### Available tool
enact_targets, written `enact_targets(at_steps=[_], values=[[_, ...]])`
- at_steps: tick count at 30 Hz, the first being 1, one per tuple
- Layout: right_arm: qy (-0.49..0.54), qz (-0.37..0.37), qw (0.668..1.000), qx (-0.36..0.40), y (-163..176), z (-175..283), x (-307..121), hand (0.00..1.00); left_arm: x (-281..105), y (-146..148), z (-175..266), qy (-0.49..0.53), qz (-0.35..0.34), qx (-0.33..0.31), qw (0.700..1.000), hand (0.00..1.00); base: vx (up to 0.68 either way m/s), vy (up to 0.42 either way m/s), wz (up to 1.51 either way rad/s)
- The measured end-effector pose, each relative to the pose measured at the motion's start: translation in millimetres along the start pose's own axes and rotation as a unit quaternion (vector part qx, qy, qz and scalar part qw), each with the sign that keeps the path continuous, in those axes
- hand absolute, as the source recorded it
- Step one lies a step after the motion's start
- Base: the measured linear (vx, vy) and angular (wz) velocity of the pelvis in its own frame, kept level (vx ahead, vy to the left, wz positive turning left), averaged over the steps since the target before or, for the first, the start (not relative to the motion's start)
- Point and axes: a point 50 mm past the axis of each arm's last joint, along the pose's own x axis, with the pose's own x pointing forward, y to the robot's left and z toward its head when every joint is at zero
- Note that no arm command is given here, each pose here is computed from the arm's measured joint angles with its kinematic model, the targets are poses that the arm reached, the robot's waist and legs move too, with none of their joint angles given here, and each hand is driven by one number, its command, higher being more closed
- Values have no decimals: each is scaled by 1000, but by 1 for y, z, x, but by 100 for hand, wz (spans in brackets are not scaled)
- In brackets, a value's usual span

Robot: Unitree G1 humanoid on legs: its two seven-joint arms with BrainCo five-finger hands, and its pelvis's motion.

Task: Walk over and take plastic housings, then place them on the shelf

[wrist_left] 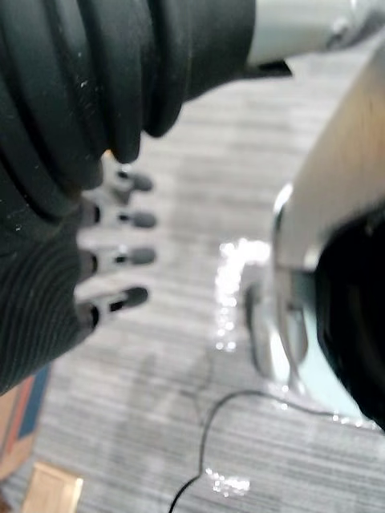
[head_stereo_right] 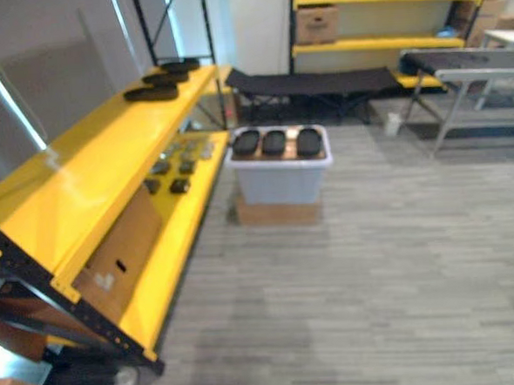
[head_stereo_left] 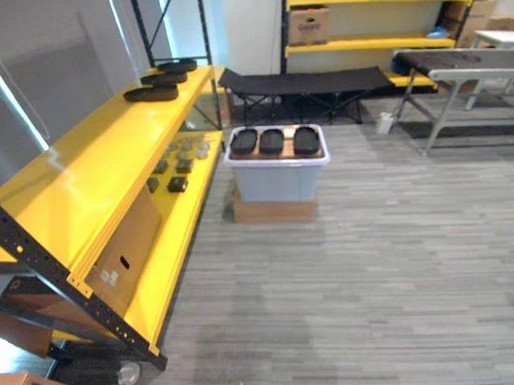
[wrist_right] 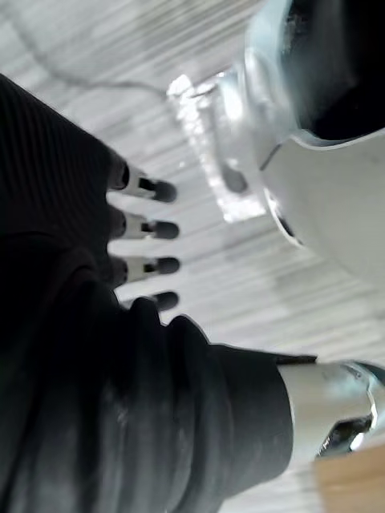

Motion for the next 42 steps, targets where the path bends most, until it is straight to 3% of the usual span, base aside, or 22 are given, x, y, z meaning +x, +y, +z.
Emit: enact_targets(at_steps=[4,12,33,42], values=[[27,-12,999,38,-5,-18,-2,0,1,0,-4,14,3,-14,1000,0,155,42,13],[13,5,999,46,5,-5,1,0,1,2,-3,17,5,-19,1000,0,99,3,2],[-14,31,999,-33,15,13,3,0,2,6,4,-4,10,-23,1000,0,-60,-12,-5],[-5,14,1000,26,8,2,1,0,8,2,39,-42,5,-22,999,0,164,18,-18]])
